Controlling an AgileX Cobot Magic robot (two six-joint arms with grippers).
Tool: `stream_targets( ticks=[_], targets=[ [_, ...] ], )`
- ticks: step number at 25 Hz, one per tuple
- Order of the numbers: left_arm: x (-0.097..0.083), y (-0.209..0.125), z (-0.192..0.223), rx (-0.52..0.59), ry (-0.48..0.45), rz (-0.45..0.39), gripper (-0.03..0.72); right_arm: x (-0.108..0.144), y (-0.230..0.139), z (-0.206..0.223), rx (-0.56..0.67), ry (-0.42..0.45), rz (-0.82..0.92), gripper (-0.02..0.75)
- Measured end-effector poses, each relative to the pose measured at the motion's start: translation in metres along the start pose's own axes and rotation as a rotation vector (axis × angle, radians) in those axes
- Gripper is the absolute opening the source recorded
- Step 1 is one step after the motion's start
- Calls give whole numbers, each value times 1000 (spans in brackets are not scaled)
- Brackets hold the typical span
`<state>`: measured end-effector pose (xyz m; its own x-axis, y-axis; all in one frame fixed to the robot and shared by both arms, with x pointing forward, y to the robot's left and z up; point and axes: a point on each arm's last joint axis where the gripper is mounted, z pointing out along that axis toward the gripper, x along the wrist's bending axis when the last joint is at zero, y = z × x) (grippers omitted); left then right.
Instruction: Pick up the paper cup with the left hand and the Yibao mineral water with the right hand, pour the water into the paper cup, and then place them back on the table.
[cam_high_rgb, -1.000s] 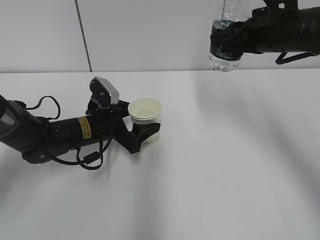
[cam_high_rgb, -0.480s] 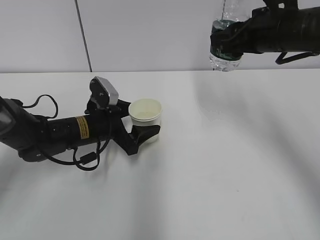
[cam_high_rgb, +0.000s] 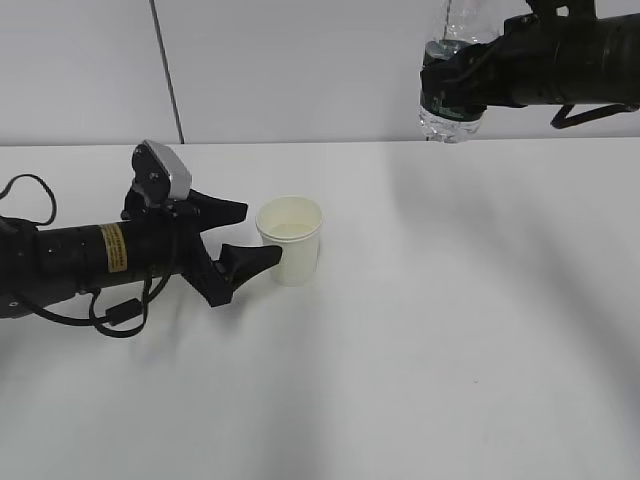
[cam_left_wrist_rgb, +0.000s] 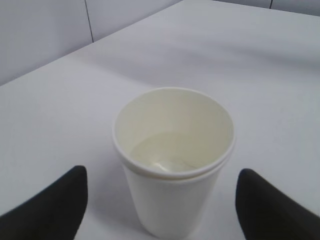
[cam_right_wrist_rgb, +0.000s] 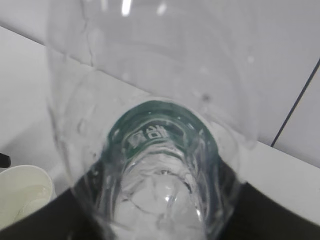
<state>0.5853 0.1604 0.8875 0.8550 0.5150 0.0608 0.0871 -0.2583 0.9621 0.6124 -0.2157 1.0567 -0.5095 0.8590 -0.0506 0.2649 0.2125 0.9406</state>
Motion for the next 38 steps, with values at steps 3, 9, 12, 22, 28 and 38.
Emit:
stream_targets(
  ticks=[3, 9, 12, 22, 28, 38],
  targets=[
    [-3, 9, -11, 33, 11, 30, 555, 0, 0, 0, 0, 0, 0, 388],
    [-6, 37, -31, 144, 40, 21, 555, 0, 0, 0, 0, 0, -2, 388],
    [-6, 48, -41, 222, 72, -32, 555, 0, 0, 0, 0, 0, -2, 388],
    [-10, 60, -65, 447, 132, -139, 555, 0, 0, 0, 0, 0, -2, 388],
    [-6, 71, -75, 434, 166, -300, 555, 0, 0, 0, 0, 0, -2, 388],
    [10, 103, -116, 323, 303, -317, 555, 0, 0, 0, -2, 4, -2, 388]
  ],
)
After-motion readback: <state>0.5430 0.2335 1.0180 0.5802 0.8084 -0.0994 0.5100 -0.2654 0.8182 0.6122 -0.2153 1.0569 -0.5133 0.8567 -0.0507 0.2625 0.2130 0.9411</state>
